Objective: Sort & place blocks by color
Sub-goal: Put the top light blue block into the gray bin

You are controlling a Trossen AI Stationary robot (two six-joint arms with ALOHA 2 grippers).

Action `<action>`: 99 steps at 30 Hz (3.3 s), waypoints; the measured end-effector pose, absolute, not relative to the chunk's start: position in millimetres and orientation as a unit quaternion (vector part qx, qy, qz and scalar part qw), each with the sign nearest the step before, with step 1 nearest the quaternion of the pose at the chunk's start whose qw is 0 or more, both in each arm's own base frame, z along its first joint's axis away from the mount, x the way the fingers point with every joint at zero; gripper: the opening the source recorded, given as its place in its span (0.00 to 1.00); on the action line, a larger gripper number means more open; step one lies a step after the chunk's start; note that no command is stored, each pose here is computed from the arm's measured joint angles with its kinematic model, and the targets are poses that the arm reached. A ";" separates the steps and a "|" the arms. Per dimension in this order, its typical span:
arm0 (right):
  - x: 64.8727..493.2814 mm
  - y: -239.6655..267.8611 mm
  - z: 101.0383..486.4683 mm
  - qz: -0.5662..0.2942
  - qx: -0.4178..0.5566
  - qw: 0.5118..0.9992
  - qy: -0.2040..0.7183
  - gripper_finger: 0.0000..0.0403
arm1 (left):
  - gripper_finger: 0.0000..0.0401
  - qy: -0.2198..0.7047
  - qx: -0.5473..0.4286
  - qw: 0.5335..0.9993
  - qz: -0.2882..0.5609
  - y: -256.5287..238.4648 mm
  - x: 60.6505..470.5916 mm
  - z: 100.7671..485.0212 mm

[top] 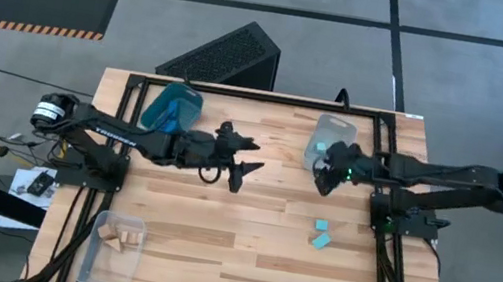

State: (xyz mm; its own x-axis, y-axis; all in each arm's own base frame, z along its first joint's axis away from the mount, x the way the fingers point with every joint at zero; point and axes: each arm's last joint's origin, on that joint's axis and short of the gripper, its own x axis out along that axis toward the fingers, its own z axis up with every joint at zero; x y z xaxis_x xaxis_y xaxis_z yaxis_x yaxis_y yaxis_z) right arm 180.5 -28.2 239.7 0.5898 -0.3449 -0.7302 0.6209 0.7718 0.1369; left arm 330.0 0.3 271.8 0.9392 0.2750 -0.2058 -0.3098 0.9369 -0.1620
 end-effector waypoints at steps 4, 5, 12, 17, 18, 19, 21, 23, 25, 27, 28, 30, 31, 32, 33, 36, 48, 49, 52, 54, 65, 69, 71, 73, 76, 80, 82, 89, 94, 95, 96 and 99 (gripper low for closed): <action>181.8 -3.1 241.1 -0.253 0.192 0.882 0.348 0.58 | 0.58 0.086 -0.100 0.977 0.167 -7.4 329.4 272.0; 181.8 3.0 240.9 -0.244 0.194 0.884 0.349 0.58 | 0.58 0.082 -0.100 0.977 0.167 -8.3 329.5 272.7; 176.7 35.1 236.5 -0.233 0.219 0.879 0.354 0.58 | 0.58 0.077 -0.082 0.980 0.166 -8.0 329.8 274.3; 167.3 48.3 232.4 -0.249 0.262 0.857 0.366 0.58 | 0.58 0.079 -0.056 0.985 0.140 -4.8 330.6 275.3; 165.5 50.4 230.5 -0.255 0.269 0.851 0.373 0.58 | 0.58 0.080 -0.059 0.987 0.130 -4.1 330.8 275.1; 164.7 53.1 227.5 -0.262 0.275 0.842 0.382 0.58 | 0.58 0.082 -0.063 0.987 0.120 -3.6 331.0 274.8; 162.1 59.1 220.7 -0.273 0.291 0.820 0.410 0.58 | 0.58 0.086 -0.065 0.989 0.101 -3.5 331.2 274.4; 160.4 67.2 215.2 -0.278 0.312 0.800 0.431 0.58 | 0.58 0.090 -0.053 0.991 0.082 -4.7 332.9 272.3; 160.9 77.4 210.2 -0.285 0.331 0.785 0.439 0.58 | 0.58 0.104 -0.043 0.992 0.059 -6.0 334.1 267.9; 162.4 87.4 210.6 -0.288 0.349 0.777 0.437 0.58 | 0.58 0.105 -0.037 0.993 0.032 -7.9 340.6 261.4; 162.9 91.4 210.0 -0.292 0.356 0.772 0.437 0.58 | 0.58 0.117 -0.037 0.992 0.020 -8.6 341.7 256.7; 164.0 100.0 207.2 -0.299 0.365 0.764 0.440 0.58 | 0.58 0.126 -0.045 0.991 -0.005 -10.4 346.6 247.1; 164.4 103.8 205.4 -0.303 0.370 0.760 0.441 0.58 | 0.58 0.129 -0.050 0.990 -0.016 -12.3 348.6 244.2; 164.5 107.1 203.7 -0.308 0.376 0.754 0.441 0.58 | 0.58 0.133 -0.054 0.989 -0.023 -14.1 349.8 241.2; 164.8 110.0 201.5 -0.315 0.383 0.747 0.442 0.58 | 0.58 0.133 -0.056 0.989 -0.030 -16.4 350.7 239.9; 166.0 117.1 192.1 -0.337 0.405 0.717 0.457 0.58 | 0.58 0.138 -0.055 0.988 -0.043 -22.7 353.4 234.5; 179.0 115.4 164.0 -0.411 0.397 0.661 0.486 0.58 | 0.58 0.201 -0.041 0.978 -0.034 -27.9 349.6 221.4; 181.6 114.1 162.2 -0.411 0.394 0.662 0.488 0.58 | 0.58 0.202 -0.041 0.978 -0.034 -27.9 349.5 221.1; 189.9 110.2 157.9 -0.406 0.393 0.666 0.487 0.58 | 0.58 0.206 -0.042 0.977 -0.035 -28.0 349.2 220.4; 193.5 105.9 156.0 -0.409 0.389 0.665 0.489 0.58 | 0.58 0.206 -0.042 0.977 -0.035 -28.0 349.2 220.4; 194.8 92.7 145.3 -0.430 0.392 0.648 0.491 0.57 | 0.58 0.217 -0.054 0.974 -0.033 -28.6 348.3 218.5; 191.3 91.7 137.2 -0.424 0.399 0.647 0.493 0.53 | 0.58 0.217 -0.054 0.974 -0.027 -28.2 348.3 218.6; 191.3 91.7 136.8 -0.424 0.399 0.648 0.491 0.50 | 0.58 0.217 -0.053 0.974 -0.027 -28.2 348.3 218.6; 191.6 91.5 137.0 -0.423 0.395 0.653 0.489 0.47 | 0.58 0.217 -0.053 0.974 -0.025 -28.1 348.3 218.6; 192.1 91.1 137.4 -0.418 0.390 0.659 0.489 0.42 | 0.58 0.217 -0.053 0.975 -0.022 -27.9 348.3 218.6; 192.4 90.9 137.6 -0.419 0.387 0.662 0.486 0.41 | 0.58 0.217 -0.053 0.975 -0.021 -27.9 348.3 218.6; 192.4 90.8 137.5 -0.420 0.387 0.662 0.486 0.41 | 0.58 0.217 -0.058 0.974 -0.019 -27.8 348.3 218.5; 192.0 91.9 137.5 -0.417 0.386 0.664 0.486 0.41 | 0.58 0.217 -0.058 0.974 -0.018 -27.8 348.2 218.5; 190.2 93.5 141.4 -0.411 0.388 0.674 0.476 0.41 | 0.58 0.217 -0.060 0.974 -0.019 -28.3 348.2 218.6; 189.7 93.6 142.7 -0.410 0.390 0.675 0.473 0.41 | 0.58 0.217 -0.061 0.974 -0.019 -28.8 348.1 218.6; 189.0 93.8 143.7 -0.409 0.390 0.677 0.471 0.41 | 0.58 0.217 -0.062 0.974 -0.020 -29.4 348.1 218.6; 188.7 93.2 145.2 -0.410 0.390 0.680 0.466 0.41 | 0.58 0.218 -0.062 0.974 -0.023 -31.9 347.8 218.6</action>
State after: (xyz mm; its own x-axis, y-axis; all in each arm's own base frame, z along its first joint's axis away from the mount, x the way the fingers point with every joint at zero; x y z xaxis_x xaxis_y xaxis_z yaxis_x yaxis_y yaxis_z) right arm 188.7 93.2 145.2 0.2293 -0.1955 -0.9535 0.9214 0.3594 0.1479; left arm 347.8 -31.9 218.6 0.9043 -0.0721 -0.4208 0.0180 0.9912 -0.1312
